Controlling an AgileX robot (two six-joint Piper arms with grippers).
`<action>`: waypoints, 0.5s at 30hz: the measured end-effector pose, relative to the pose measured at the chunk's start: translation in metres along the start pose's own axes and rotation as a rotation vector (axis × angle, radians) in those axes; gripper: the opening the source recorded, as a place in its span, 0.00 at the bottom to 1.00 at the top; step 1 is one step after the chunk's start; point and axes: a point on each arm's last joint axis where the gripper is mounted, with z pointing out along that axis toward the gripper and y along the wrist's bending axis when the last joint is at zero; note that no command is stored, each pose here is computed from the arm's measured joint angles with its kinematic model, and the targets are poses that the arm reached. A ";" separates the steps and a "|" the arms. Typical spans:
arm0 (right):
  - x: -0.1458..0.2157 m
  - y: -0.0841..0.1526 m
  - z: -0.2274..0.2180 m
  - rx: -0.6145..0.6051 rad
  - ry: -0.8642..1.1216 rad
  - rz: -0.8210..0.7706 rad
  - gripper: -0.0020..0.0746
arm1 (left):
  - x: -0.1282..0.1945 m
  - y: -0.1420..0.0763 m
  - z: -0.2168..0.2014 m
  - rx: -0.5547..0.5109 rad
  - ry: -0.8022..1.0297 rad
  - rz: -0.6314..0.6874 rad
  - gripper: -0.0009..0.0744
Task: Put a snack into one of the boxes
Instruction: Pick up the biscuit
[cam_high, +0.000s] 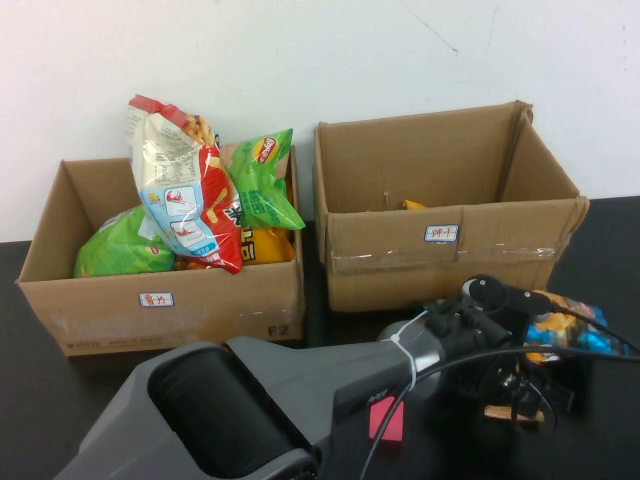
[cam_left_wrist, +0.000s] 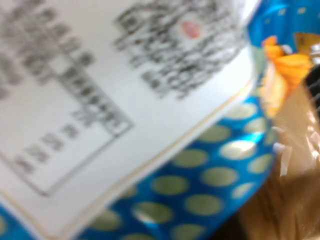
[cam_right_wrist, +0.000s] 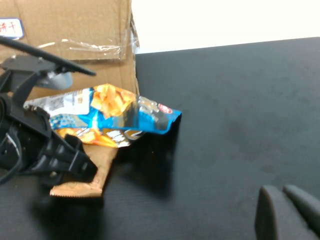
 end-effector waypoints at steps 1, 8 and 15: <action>0.000 0.000 0.000 0.000 0.000 0.000 0.02 | -0.001 0.000 0.000 0.001 -0.003 0.000 0.45; 0.000 0.000 0.000 0.000 0.000 0.000 0.02 | 0.001 -0.001 -0.007 -0.021 0.062 0.031 0.31; 0.000 0.000 0.000 0.000 0.000 0.000 0.03 | 0.014 -0.011 -0.027 -0.035 0.246 0.230 0.24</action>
